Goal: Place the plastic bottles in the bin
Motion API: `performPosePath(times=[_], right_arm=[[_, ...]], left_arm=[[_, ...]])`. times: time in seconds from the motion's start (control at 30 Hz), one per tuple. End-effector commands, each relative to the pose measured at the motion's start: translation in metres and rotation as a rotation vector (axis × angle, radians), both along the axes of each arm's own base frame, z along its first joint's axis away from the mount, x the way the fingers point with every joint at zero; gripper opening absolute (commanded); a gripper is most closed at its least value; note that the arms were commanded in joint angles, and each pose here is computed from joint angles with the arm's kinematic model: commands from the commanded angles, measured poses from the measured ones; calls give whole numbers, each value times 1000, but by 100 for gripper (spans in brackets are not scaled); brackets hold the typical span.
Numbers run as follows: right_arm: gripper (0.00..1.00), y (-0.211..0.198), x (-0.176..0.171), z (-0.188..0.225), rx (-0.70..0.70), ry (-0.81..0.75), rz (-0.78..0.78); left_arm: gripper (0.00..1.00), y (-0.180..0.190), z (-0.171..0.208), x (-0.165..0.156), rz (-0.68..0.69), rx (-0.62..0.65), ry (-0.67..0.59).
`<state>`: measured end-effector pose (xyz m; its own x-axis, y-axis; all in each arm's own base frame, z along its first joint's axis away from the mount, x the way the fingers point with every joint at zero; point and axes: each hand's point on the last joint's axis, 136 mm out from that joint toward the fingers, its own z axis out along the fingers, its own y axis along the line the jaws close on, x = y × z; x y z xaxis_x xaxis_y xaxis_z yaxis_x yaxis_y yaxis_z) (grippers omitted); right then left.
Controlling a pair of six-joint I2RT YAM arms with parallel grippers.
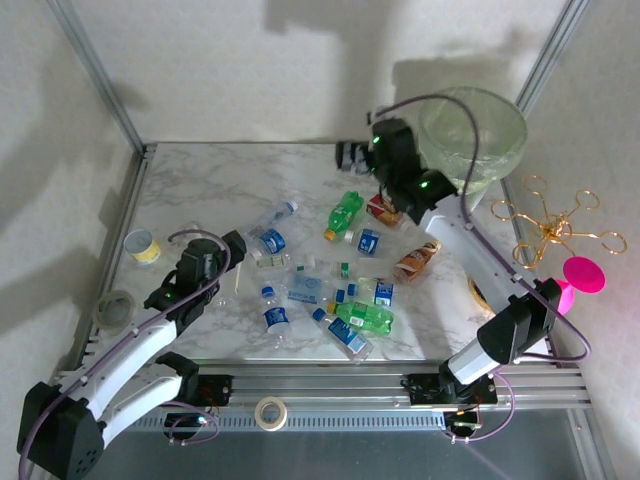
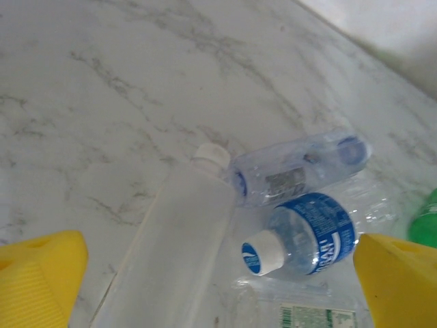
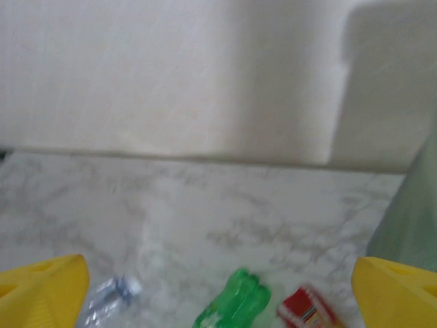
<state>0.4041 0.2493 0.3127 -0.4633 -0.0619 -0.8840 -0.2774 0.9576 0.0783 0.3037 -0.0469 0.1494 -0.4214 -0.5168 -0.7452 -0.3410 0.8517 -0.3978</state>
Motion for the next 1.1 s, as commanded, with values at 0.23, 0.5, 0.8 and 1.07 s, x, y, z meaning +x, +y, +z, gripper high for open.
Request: performPosePath(times=[0.23, 0.5, 0.8, 1.07], right_arm=[[99, -4, -31, -51, 155, 82, -57], [99, -25, -58, -60, 284, 29, -66], [99, -26, -71, -98, 316, 106, -66], [99, -17, -74, -96, 382, 93, -18]], left_arm=[[99, -7, -46, -23, -62, -8, 210], [100, 1, -72, -33, -32, 10, 259], [99, -1, -98, -33, -34, 20, 314], [91, 1, -122, -42, -35, 34, 370]])
